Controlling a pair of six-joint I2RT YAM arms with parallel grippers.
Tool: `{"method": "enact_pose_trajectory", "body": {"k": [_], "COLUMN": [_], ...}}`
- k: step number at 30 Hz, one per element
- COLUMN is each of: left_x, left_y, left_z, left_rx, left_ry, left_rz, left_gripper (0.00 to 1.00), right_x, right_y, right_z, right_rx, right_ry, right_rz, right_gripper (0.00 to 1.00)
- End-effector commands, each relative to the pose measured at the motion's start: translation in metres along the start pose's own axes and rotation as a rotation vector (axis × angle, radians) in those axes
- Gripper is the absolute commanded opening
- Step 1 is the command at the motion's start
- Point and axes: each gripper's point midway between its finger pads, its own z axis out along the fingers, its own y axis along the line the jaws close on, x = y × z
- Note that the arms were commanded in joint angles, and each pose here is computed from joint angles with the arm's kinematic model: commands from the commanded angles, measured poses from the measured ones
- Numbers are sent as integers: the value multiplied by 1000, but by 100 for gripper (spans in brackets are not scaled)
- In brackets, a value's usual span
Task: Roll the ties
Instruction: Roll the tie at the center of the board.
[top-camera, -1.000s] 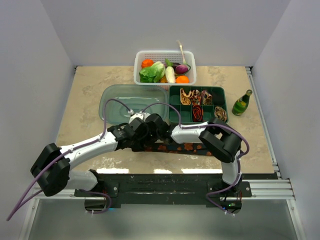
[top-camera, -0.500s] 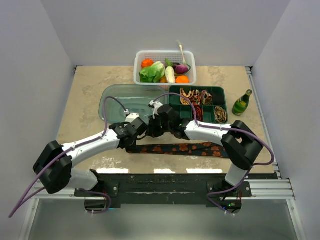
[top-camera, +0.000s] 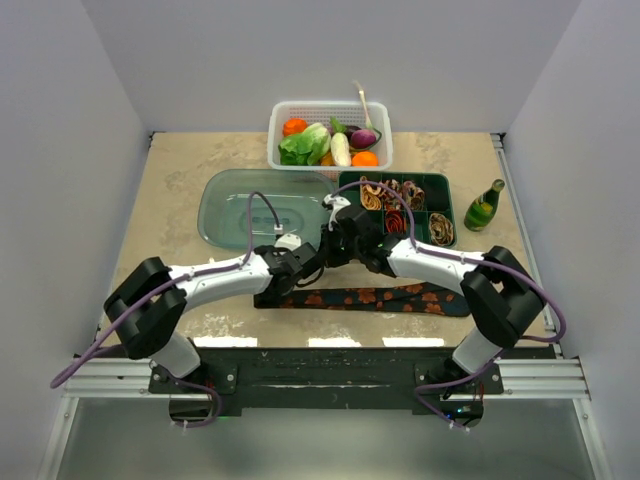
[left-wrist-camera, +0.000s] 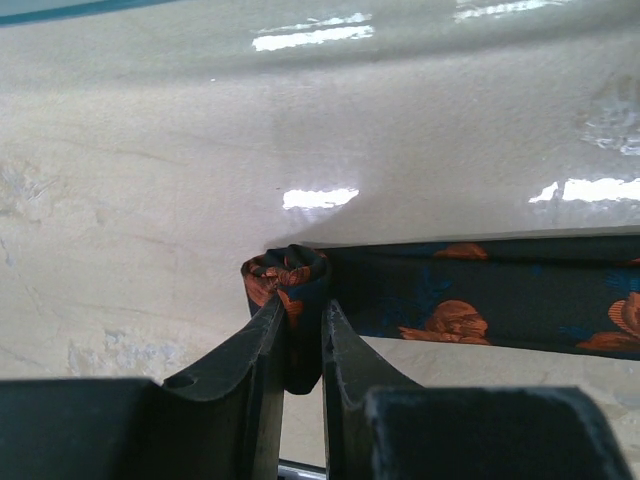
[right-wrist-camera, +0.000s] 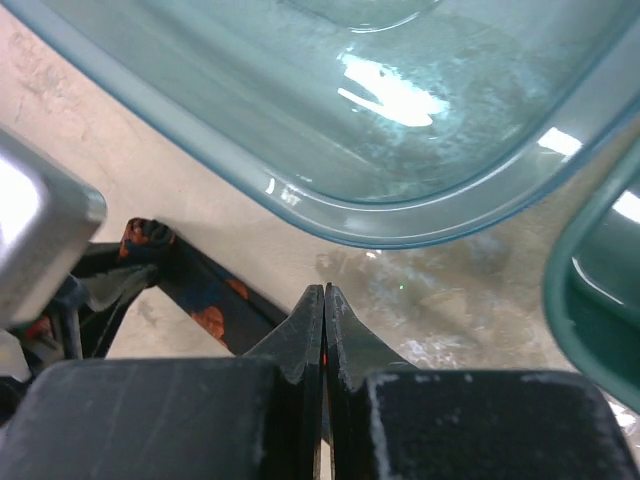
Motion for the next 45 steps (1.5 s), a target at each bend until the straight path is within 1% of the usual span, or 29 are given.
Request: {"method": "enact_pose_trajectory", "body": {"k": [1,3,6,7,9,10,12,13,16,17,18,21,27,33,38,39,40,41,42,44,45], "left_x": [-14,-12,-9,-10,-9,-8,-8,-9,-14,-15,-19,-23,-32,-40,-50,-51,-51,-53,-54,-55,-54], "left_y": [-22,-29,-36,-38,-42,-43,-46,-46,-50,-52,-55,-56,-44,-31,-10,-5,-4,4,9,15,17], "left_z": [-4,-2,0,1,1,2,-1,-3,-12,-13,-15,-21,-37,-53,-56,-57,-58,-55,-56,-57,-58], "left_rx": [36,48,59,67,81,81,90,98,136,153,175,208,234,278,332,357,393,396,416,451,474], "left_ry": [-37,-33,-27,-29,-24,-24,-36,-43,-74,-79,-95,-119,-179,-229,-243,-261,-251,-254,-270,-268,-281], "left_rz": [-21,-12,-15,-19,-18,-26,-38,-45,-68,-72,-84,-108,-169,-233,-313,-330,-340,-366,-390,-431,-454], "left_gripper": [0,1,7,11,15,30,42,50,62,64,66,66,65,66,67,67,68,69,73,77,81], "right_x": [-8,-7,-3,-1,1,0,3,5,7,8,8,8,3,2,-1,-5,-1,1,-3,9,6], "right_y": [-6,-9,-11,-11,-12,-13,-13,-14,-14,-15,-14,-11,-5,12,43,51,62,67,75,89,98], "right_z": [-7,-6,-6,-6,-4,-4,-2,-2,-1,1,2,4,0,-4,-10,-11,-10,-8,-6,3,5], "right_rx": [24,28,32,32,32,34,30,32,34,32,27,14,-5,-70,-154,-174,-195,-203,-218,-240,-256], "right_ry": [-32,-29,-21,-16,-9,-8,0,5,11,16,19,27,16,15,-1,-10,-4,1,-5,22,15], "right_rz": [-17,-17,-16,-13,-12,-11,-12,-10,-4,-1,0,-4,-6,-44,-83,-90,-108,-115,-123,-143,-147], "right_gripper": [0,0,0,0,0,0,0,0,0,0,0,0,0,0,0,0,0,0,0,0,0]}}
